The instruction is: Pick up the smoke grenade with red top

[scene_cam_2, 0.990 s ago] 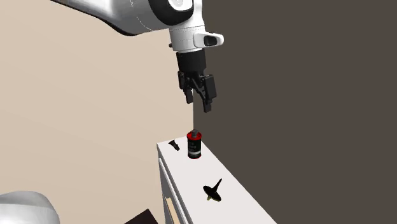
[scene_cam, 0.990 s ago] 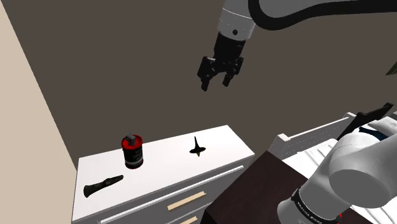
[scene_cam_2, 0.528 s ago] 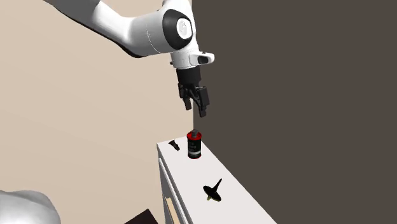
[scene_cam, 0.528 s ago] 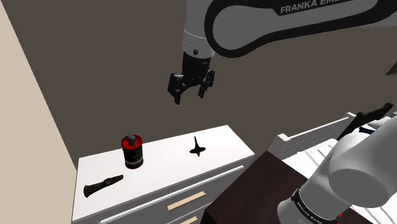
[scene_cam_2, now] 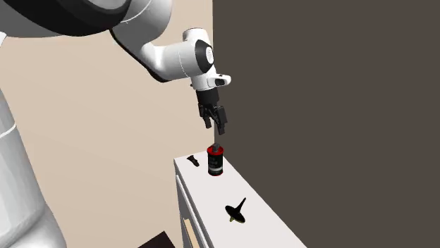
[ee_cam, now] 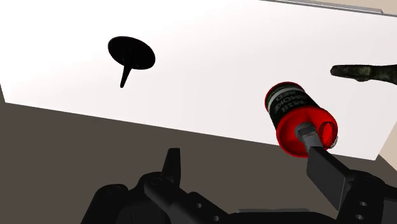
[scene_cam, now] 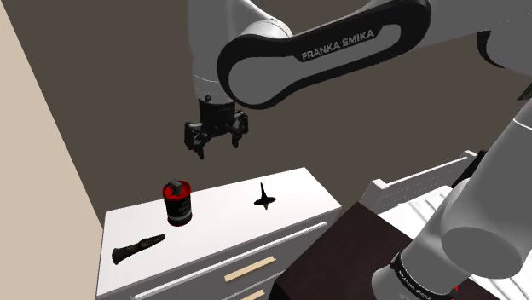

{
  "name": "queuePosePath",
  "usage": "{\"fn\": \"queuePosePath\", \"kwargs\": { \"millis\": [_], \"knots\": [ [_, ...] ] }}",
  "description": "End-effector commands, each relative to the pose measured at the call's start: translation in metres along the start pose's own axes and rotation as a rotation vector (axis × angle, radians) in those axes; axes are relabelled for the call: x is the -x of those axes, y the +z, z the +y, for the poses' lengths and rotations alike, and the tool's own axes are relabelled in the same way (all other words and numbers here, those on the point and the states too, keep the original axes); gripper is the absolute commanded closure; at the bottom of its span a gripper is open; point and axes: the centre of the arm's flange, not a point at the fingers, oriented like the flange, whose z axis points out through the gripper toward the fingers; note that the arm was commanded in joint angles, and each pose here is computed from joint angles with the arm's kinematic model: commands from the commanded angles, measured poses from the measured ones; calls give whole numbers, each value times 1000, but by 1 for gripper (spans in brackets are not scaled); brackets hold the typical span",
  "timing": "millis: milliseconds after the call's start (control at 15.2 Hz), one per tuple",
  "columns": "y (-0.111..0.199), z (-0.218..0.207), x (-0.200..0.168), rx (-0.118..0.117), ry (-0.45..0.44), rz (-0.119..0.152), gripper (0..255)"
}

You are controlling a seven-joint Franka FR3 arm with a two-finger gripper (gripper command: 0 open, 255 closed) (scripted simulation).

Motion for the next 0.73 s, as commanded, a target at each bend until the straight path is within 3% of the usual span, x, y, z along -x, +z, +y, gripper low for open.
{"fn": "queuePosePath", "kwargs": {
  "millis": [0,660],
  "knots": [
    [15,-25,-6,13,3,0,0],
    [93,-132,-45,76,12,-4,0]
  ]
}}
